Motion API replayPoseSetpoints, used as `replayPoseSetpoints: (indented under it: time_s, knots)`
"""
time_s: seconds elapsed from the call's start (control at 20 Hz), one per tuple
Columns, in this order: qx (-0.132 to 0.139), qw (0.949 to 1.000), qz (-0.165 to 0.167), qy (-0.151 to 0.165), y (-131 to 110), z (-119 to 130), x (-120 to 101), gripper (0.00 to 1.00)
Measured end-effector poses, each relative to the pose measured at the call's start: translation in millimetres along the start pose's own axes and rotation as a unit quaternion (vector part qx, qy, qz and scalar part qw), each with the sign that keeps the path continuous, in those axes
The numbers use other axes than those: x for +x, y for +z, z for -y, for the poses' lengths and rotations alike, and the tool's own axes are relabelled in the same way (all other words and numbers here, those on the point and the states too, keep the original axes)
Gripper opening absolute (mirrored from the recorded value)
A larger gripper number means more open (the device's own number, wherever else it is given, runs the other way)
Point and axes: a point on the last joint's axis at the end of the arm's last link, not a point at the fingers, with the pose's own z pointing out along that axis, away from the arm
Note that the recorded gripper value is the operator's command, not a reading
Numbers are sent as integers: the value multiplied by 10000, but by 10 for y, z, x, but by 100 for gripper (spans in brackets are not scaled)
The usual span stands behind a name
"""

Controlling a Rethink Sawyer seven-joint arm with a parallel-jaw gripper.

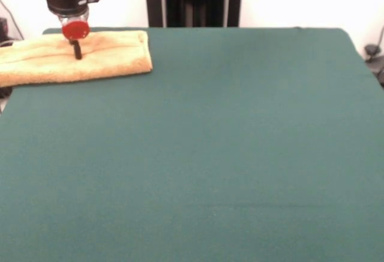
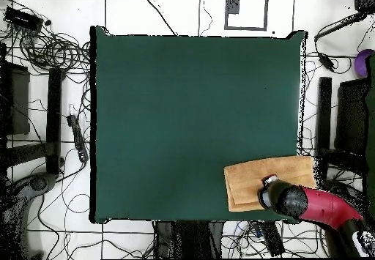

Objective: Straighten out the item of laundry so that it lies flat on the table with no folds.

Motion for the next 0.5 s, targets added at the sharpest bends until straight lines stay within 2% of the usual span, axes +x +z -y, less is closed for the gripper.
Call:
replayPoseSetpoints:
  time_s: [0.15,0.25,0.5]
  knots:
    - [-116,9999,-15,-86,-15,40,-33,100]
    - [-310,9989,-11,-360,9,173,-155,100]
    - [-549,9954,-3,-786,19,354,-367,100]
